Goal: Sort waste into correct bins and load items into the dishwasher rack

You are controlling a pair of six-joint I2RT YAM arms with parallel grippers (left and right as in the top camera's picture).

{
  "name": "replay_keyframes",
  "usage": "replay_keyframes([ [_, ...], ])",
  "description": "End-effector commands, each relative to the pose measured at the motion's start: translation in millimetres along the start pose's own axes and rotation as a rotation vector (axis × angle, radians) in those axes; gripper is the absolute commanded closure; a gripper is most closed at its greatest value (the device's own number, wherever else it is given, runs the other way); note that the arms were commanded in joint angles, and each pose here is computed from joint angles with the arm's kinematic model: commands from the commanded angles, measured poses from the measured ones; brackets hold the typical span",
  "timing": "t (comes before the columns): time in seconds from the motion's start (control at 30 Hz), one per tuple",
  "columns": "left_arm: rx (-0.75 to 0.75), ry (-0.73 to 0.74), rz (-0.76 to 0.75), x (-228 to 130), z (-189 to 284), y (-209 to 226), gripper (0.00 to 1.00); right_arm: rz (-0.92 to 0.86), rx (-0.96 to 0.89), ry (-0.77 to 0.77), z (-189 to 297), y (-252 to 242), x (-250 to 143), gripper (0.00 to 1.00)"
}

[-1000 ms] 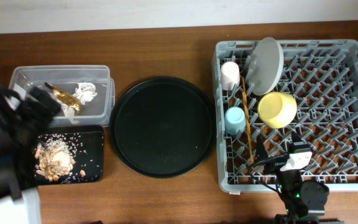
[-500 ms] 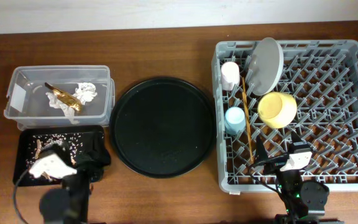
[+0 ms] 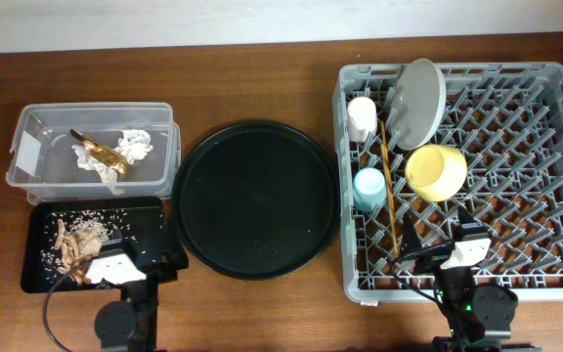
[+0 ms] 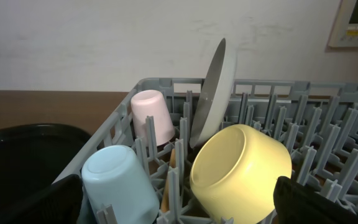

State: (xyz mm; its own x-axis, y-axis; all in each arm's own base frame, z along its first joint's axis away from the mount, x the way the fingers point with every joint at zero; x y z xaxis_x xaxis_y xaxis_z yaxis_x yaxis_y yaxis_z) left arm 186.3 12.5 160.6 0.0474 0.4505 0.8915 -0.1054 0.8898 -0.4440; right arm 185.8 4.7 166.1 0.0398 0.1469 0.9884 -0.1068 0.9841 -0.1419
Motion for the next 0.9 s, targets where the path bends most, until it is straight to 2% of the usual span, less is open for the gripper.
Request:
replay_keyframes([
  [0.0,-0.027,0.008,-0.402,-3.5,0.2,-3.8,0.01,0.006,0.006,0.002,0.1,0.5,-1.9,0.02],
  [0.87,-0.041,0.011,-0.421,-4.6,0.3,-6.1,0.01,0.006,0.006,0.002,0.1,0.5,-1.9,0.02],
])
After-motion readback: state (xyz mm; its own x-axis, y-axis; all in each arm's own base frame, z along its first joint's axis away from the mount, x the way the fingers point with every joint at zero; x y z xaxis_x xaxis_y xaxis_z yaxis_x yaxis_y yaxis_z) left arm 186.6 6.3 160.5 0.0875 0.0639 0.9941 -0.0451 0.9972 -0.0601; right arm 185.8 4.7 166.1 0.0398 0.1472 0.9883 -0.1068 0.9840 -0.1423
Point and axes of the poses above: each gripper's point midway between its finger pads, its own z axis back along the fingers, its own y axis along the line the jaws close on, x = y × z, the point moved 6 cm from there along z, back along the fingers, and after that the axes turned 10 degrees about z, right-handed, at the moved point
